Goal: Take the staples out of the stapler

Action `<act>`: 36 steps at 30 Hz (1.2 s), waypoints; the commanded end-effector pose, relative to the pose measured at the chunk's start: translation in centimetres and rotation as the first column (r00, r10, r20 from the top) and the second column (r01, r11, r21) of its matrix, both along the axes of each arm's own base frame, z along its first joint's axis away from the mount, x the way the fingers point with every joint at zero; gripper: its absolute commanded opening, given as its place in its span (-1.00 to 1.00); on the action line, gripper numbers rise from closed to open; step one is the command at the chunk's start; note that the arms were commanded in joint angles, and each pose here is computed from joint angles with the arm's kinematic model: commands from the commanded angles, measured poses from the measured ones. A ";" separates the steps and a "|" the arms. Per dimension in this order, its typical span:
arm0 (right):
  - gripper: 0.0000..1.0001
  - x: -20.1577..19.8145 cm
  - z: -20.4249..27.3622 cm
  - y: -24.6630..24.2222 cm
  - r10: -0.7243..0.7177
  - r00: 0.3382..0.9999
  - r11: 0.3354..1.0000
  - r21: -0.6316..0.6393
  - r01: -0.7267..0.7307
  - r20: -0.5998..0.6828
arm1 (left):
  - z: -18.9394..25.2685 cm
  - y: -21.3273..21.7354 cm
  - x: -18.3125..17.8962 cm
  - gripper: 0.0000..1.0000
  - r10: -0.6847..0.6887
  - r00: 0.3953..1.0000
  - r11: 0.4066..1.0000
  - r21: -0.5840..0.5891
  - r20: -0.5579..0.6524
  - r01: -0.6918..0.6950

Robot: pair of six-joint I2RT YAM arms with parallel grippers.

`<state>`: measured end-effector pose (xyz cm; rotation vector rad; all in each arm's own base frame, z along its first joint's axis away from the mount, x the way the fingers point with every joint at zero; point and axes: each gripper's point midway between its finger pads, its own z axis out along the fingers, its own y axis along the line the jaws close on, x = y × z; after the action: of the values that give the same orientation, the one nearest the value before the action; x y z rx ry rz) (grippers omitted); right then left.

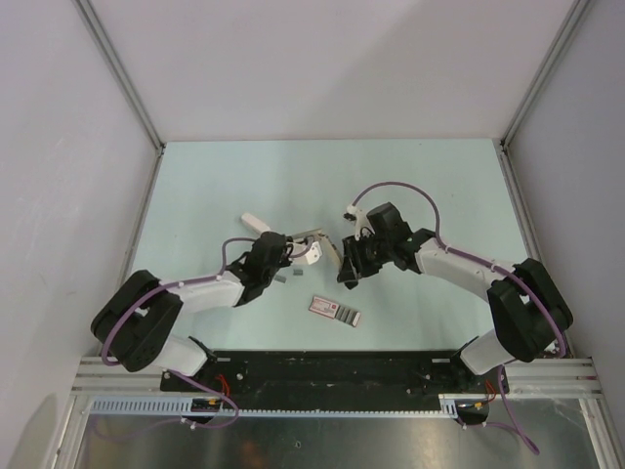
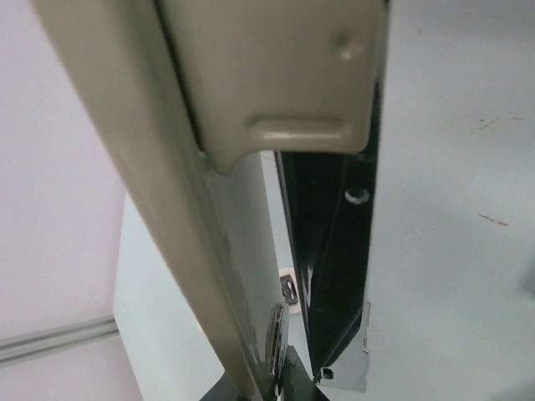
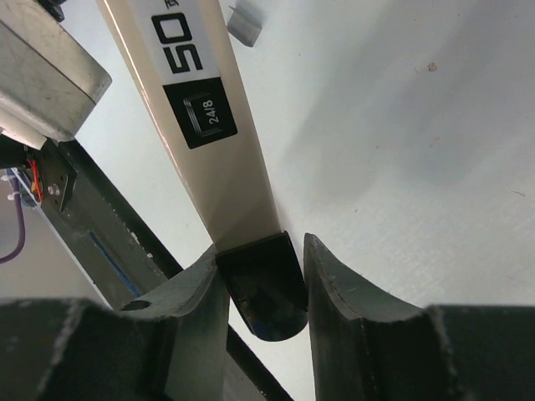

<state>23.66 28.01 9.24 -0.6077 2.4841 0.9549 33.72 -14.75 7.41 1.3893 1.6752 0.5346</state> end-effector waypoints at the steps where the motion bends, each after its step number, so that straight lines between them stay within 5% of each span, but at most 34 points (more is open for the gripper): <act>1: -1.00 5.3 5.0 0.8 -0.209 0.973 0.968 0.163 0.193 0.092 | 1.1 -2.0 -1.3 -1.00 -0.092 0.996 0.994 0.055 0.018 0.091; 5: -1.00 6.3 7.6 2.1 -0.241 0.963 0.942 0.266 0.203 0.119 | 1.5 -4.7 -2.6 -1.00 -0.101 0.984 0.989 -0.121 -0.144 0.084; 9: -1.00 7.7 11.6 3.8 -0.298 0.940 0.885 0.416 0.208 0.164 | 3.3 -8.2 -4.6 -0.78 -0.173 0.940 0.943 -0.324 -0.293 0.072; 16: -1.00 10.0 16.4 5.0 -0.396 0.900 0.796 0.556 0.238 0.183 | 5.5 -12.8 -8.9 -0.49 -0.359 0.800 0.840 -0.541 -0.481 0.052; 22: -1.00 12.1 15.0 4.6 -0.443 0.873 0.821 0.484 0.303 0.204 | 5.9 -13.5 -9.4 -0.25 -0.371 0.766 0.824 -0.566 -0.526 0.011; 30: -1.00 14.8 11.0 0.7 -0.499 0.825 0.859 0.281 0.428 0.267 | 11.3 -9.5 -4.6 0.66 -0.251 0.840 0.745 -0.650 -0.481 -0.150; 36: -1.00 15.8 8.5 -0.9 -0.487 0.813 0.873 0.146 0.466 0.319 | 12.5 -4.7 -2.4 0.77 -0.146 0.884 0.741 -0.641 -0.444 -0.200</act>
<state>37.30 27.60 15.13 -0.0592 2.2088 0.7431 31.73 -20.81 17.60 0.9943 2.0242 -0.4466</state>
